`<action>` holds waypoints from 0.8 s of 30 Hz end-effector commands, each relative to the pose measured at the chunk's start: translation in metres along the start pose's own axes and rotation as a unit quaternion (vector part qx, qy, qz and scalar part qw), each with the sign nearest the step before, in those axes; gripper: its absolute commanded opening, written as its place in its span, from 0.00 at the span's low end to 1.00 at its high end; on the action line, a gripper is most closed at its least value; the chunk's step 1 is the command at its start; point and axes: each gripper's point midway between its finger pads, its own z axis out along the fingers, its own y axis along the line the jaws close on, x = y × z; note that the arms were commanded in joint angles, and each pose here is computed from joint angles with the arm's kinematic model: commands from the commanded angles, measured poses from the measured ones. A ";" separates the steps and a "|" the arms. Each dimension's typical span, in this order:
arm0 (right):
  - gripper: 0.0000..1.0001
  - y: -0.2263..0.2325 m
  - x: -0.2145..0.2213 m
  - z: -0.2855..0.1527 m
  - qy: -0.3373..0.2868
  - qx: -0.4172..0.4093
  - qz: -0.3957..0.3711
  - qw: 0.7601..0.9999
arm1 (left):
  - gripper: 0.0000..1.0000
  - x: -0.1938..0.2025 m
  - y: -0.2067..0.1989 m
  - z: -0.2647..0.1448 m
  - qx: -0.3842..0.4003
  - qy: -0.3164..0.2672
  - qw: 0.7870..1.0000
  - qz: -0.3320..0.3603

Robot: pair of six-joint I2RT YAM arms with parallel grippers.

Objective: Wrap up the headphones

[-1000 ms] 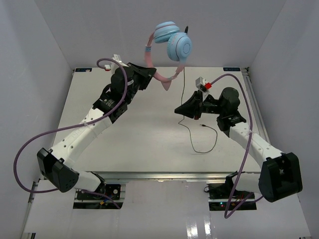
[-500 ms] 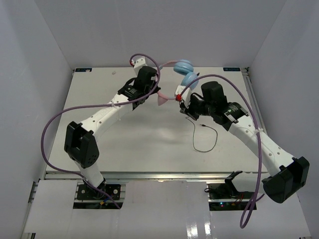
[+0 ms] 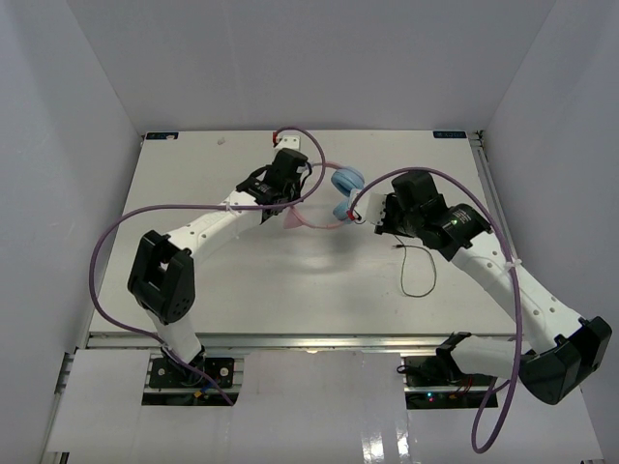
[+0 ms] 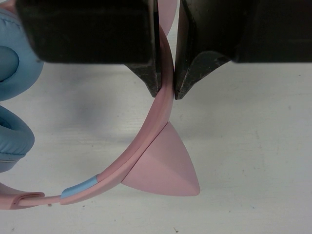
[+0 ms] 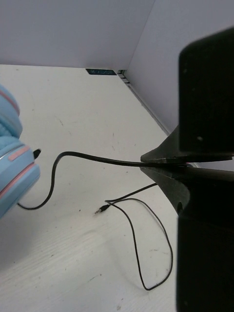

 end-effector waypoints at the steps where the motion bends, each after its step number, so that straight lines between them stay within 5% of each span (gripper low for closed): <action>1: 0.08 -0.035 -0.003 -0.022 0.004 0.069 -0.032 0.997 | 0.00 -0.058 -0.007 -0.044 0.056 -0.086 0.995 0.009; 12: 0.09 -0.006 -0.074 -0.040 -0.184 -0.034 -0.084 0.979 | 0.00 -0.044 -0.045 -0.041 0.151 -0.054 0.987 0.002; 24: 0.09 0.003 -0.076 -0.036 -0.201 -0.043 -0.125 0.971 | 0.00 -0.019 -0.073 -0.025 0.209 -0.004 0.978 0.011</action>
